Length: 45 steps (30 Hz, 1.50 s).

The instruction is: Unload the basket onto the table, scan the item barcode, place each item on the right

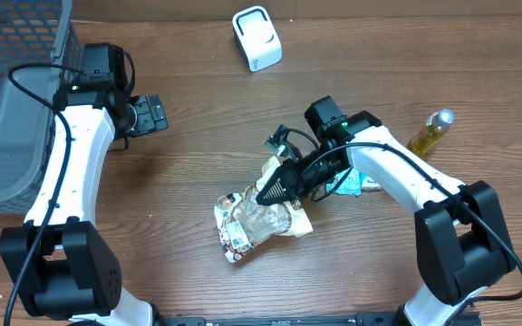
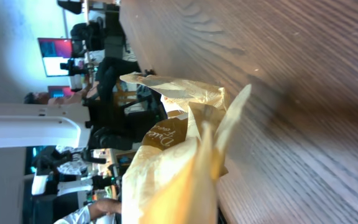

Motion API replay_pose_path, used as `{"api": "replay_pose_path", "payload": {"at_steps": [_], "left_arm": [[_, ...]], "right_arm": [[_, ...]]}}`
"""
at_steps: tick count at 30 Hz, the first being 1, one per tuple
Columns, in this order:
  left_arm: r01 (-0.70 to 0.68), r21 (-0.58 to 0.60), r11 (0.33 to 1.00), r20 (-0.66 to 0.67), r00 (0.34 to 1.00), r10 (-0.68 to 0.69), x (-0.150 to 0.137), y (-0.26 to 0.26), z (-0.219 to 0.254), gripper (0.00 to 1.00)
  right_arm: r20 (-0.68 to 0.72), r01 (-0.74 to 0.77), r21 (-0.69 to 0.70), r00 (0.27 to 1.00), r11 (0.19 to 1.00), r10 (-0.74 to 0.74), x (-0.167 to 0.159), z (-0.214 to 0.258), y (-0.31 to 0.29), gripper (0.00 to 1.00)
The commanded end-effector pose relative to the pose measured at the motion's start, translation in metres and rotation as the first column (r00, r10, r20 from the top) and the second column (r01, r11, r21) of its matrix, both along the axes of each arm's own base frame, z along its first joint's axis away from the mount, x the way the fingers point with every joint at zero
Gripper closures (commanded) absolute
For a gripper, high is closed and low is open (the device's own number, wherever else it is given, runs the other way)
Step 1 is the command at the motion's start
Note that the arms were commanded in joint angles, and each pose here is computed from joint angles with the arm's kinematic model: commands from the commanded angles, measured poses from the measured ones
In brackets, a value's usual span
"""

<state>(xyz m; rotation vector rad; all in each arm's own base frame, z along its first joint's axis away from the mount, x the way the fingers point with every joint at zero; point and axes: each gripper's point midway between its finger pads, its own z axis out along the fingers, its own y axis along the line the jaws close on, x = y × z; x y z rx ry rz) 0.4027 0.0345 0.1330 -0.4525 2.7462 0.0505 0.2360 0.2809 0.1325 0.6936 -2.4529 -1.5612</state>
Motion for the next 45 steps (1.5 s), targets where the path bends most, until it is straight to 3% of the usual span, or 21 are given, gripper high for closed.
{"api": "replay_pose_path", "payload": {"at_steps": [1, 45], "left_arm": [[-0.01, 0.012, 1.0, 0.023, 1.0, 0.01, 0.004, 0.004, 0.008, 0.0], [-0.011, 0.012, 1.0, 0.023, 1.0, 0.01, 0.004, 0.004, 0.008, 0.0]], "right_arm": [[0.023, -0.003, 0.074, 1.0, 0.997, 0.002, 0.001, 0.016, 0.0, 0.96], [0.067, 0.021, 0.092, 0.997, 0.996, -0.027, 0.016, 0.016, -0.004, 0.96]]}}
